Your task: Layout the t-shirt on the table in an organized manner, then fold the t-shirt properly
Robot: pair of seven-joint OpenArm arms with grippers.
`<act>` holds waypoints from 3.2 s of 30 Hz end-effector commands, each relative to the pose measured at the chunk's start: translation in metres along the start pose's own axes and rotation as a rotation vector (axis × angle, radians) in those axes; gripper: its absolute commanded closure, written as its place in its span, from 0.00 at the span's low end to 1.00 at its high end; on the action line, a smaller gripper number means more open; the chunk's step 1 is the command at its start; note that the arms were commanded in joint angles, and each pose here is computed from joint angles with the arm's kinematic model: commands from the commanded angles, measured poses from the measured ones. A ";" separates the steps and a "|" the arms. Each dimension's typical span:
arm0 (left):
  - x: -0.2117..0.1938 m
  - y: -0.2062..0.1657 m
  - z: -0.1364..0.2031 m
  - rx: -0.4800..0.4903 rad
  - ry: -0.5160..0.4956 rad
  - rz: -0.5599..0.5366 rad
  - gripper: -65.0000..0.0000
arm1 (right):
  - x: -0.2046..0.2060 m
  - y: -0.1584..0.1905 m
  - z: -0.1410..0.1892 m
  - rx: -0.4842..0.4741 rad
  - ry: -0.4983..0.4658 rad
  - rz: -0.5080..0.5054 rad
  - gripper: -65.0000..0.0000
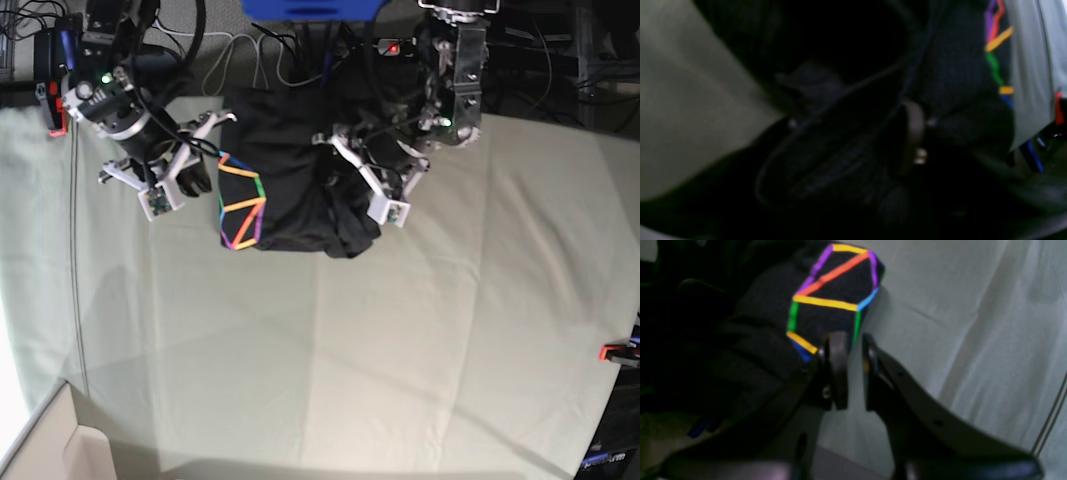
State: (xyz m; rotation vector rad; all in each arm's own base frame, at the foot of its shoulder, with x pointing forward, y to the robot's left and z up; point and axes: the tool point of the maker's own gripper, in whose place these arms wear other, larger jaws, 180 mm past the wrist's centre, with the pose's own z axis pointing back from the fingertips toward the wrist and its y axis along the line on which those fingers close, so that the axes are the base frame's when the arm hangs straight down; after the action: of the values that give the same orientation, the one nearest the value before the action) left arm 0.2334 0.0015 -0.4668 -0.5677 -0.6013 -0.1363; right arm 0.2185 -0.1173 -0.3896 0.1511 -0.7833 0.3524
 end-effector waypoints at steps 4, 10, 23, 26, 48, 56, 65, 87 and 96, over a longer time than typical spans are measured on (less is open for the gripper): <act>0.003 -0.004 0.001 -0.008 -0.003 -0.009 0.77 | 0.012 -0.001 0.003 0.000 -0.047 0.005 0.90; 0.028 0.001 -0.003 0.005 -0.035 -0.034 0.99 | 0.010 -0.010 0.005 -0.017 -0.039 0.018 0.90; 0.092 0.010 -0.038 -0.022 0.080 -0.434 1.00 | -0.006 -0.072 0.028 -0.195 -0.019 -0.053 0.90; 0.093 0.005 -0.055 -0.035 0.177 -0.587 1.00 | -0.008 -0.079 0.032 -0.216 -0.020 -0.059 0.90; 0.085 -0.114 -0.126 -0.170 0.135 -1.479 0.99 | -0.020 -0.094 0.030 -0.235 0.011 -0.076 0.90; 0.089 -0.107 -0.128 -0.113 0.153 -1.620 0.95 | -0.012 -0.096 0.027 -0.237 -0.006 -0.073 0.90; 0.108 -0.122 -0.125 -0.106 0.077 -1.603 0.35 | -0.006 -0.098 0.025 -0.240 -0.019 -0.071 0.90; 0.264 0.028 0.040 0.394 -0.487 -0.815 0.34 | -0.018 -0.107 0.034 -0.265 0.003 -0.076 0.90; 0.130 0.188 0.152 0.787 -0.331 -0.438 0.35 | 0.020 -0.054 0.005 -0.127 -0.077 -0.051 0.91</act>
State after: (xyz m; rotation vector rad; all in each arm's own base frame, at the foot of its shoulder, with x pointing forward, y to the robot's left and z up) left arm 0.3045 0.2450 -0.3966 0.3001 -0.9566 -0.2053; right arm 0.2399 -0.1633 -0.3839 0.0663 -0.8244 0.2494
